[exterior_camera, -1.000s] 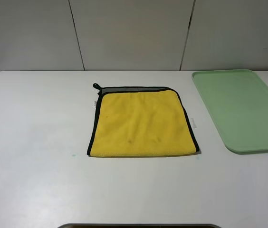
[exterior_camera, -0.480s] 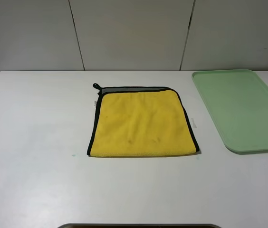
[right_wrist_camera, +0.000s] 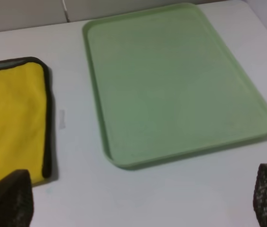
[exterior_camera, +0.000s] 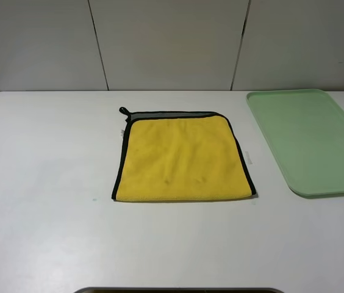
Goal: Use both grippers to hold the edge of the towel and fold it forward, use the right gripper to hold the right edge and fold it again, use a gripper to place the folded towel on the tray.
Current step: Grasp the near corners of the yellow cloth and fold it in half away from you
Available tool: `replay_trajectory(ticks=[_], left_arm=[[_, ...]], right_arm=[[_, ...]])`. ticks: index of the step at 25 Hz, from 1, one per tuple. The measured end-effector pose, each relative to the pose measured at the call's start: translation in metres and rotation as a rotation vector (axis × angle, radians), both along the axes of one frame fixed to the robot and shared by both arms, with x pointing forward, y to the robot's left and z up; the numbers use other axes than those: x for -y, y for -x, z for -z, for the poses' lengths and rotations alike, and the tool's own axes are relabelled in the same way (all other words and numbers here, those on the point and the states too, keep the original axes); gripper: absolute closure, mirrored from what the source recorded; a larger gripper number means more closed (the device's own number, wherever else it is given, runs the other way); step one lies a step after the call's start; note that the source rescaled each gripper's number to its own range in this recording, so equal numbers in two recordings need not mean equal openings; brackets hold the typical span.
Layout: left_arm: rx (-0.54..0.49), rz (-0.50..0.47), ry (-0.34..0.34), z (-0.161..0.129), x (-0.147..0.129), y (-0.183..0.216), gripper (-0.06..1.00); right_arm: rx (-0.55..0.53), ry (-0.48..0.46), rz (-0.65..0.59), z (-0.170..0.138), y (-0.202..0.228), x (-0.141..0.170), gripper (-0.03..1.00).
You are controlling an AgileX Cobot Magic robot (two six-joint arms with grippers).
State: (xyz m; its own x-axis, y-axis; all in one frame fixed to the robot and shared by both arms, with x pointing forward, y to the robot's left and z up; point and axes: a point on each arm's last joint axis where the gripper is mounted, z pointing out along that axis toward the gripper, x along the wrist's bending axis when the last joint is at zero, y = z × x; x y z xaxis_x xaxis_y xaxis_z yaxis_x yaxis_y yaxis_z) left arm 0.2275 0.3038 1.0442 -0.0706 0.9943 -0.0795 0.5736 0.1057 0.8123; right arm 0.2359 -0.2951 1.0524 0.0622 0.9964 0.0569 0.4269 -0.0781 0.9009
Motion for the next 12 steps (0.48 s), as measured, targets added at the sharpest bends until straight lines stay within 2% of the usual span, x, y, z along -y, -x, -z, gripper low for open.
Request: replay_trajectory(ticks=[7, 12], left_arm=[[-0.111, 0.002, 0.000, -0.019, 0.001, -0.022, -0.05], [-0.211, 0.061, -0.068, -0.027, 0.001, -0.045, -0.04]], right_arm=[[-0.074, -0.045, -0.017, -0.016, -0.021, -0.001, -0.03], [-0.195, -0.056, -0.015, -0.029, -0.051, 0.001, -0.03]])
